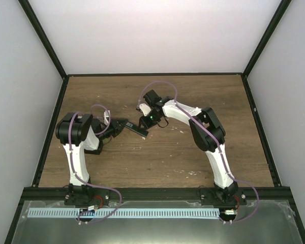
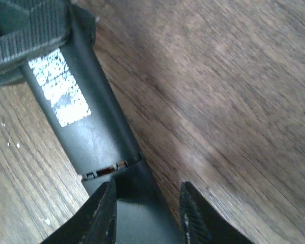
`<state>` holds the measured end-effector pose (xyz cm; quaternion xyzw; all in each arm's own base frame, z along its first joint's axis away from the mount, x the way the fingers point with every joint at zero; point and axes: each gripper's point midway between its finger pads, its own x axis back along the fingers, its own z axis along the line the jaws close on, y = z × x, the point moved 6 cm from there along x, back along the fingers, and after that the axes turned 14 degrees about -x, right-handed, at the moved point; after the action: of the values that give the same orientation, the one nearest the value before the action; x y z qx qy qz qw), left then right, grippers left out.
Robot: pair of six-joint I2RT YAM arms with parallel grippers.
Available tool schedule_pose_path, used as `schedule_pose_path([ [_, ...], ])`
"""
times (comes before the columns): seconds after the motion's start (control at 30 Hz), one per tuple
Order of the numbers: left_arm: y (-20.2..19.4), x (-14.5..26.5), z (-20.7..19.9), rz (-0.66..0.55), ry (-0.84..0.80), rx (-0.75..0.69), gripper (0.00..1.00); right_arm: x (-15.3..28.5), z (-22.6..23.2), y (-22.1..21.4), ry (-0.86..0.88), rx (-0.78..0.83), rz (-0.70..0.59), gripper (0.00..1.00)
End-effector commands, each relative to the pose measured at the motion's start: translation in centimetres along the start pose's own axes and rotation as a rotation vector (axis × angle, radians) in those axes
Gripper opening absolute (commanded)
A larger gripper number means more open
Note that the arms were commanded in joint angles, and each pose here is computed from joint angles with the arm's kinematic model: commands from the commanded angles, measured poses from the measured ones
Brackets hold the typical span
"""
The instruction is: Load the batteries into the remote control
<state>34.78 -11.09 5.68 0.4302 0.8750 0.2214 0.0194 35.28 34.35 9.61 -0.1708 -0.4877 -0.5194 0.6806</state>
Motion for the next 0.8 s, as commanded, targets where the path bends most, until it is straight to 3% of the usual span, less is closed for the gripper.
schedule_pose_path([
  [0.0,-1.7,-0.3,2.0,0.06,0.072,0.047,0.01,3.4,1.2,1.0,-0.011,-0.037,-0.112,0.32],
  [0.17,-1.6,-0.3,1.9,0.058,0.072,0.043,0.01,4.5,0.4,-0.9,-0.004,-0.158,-0.051,0.43],
  [0.3,-1.7,-0.3,1.9,0.064,0.076,0.044,0.01,3.9,0.4,-2.7,0.05,-0.157,0.005,0.51],
  [0.53,-1.8,-0.3,2.0,0.074,0.076,0.046,0.01,3.1,-0.7,-3.5,-0.04,-0.028,-0.024,0.57],
  [0.77,-1.7,-0.3,2.0,0.071,0.077,0.041,0.01,2.3,-1.2,-3.8,-0.051,-0.024,-0.005,0.53],
])
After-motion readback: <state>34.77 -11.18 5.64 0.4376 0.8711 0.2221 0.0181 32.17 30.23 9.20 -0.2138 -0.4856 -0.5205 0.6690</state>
